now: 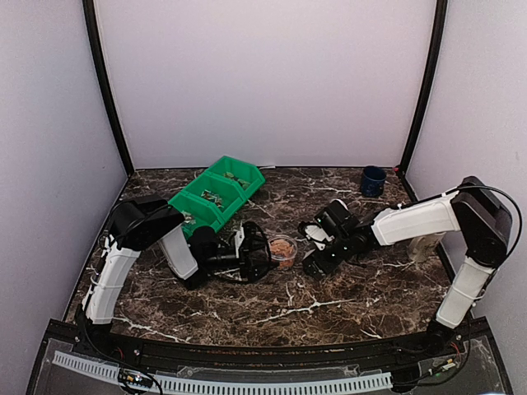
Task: Pack the candies
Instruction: Pick up the bottle lid from the center of the board.
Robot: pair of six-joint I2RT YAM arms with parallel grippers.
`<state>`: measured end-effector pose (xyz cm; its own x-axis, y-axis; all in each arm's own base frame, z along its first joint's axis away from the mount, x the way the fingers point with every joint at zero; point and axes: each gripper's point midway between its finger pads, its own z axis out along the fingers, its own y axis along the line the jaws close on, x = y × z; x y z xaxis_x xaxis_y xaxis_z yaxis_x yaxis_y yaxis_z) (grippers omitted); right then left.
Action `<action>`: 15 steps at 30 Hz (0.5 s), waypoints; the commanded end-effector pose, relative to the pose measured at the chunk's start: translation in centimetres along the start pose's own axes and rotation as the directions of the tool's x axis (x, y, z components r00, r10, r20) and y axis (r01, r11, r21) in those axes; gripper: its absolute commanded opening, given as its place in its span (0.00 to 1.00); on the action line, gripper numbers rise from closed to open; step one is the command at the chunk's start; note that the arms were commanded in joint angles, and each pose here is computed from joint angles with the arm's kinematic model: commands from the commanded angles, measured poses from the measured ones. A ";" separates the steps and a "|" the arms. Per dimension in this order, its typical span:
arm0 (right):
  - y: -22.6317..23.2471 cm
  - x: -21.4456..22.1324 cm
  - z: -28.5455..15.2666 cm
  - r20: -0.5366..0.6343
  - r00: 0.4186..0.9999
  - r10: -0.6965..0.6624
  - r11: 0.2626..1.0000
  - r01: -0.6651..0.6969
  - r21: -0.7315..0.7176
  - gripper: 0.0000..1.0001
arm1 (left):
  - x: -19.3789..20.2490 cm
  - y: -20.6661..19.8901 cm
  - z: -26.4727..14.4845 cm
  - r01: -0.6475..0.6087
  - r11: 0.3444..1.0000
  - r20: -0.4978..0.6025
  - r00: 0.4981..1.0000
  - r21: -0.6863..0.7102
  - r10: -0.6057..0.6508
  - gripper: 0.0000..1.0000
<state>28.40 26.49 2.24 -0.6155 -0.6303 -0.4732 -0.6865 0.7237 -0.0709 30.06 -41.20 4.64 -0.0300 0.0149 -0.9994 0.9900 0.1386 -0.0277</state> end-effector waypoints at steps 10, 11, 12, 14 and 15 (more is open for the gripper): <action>-0.1 -0.8 -0.6 0.049 0.998 0.050 0.998 -0.049 -0.030 0.92 | 2.7 -1.4 -0.3 0.045 0.999 -0.052 0.998 0.030 -0.043 0.80; -0.1 -0.8 -0.6 0.049 0.998 0.049 0.998 -0.048 -0.030 0.91 | 2.8 -1.4 -0.3 0.044 0.999 -0.052 0.998 0.031 -0.043 0.80; -0.1 -0.8 -0.7 0.050 0.998 0.049 0.998 -0.048 -0.030 0.91 | 2.8 -1.4 -0.3 0.045 0.999 -0.053 0.998 0.030 -0.044 0.80; -0.2 -1.0 -0.9 0.056 0.997 0.048 0.999 -0.047 -0.028 0.91 | 2.9 -1.4 -0.3 0.045 0.999 -0.055 0.998 0.030 -0.043 0.80; -0.2 -1.0 -1.0 0.058 0.997 0.048 0.999 -0.046 -0.026 0.91 | 2.9 -1.4 -0.3 0.045 0.999 -0.056 0.998 0.030 -0.043 0.80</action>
<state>28.49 26.55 2.35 -0.6327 -0.5994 -0.4904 -0.6738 0.7382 -0.0329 30.04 -41.20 4.64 -0.0288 0.0142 -0.9995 0.9902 0.1374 -0.0265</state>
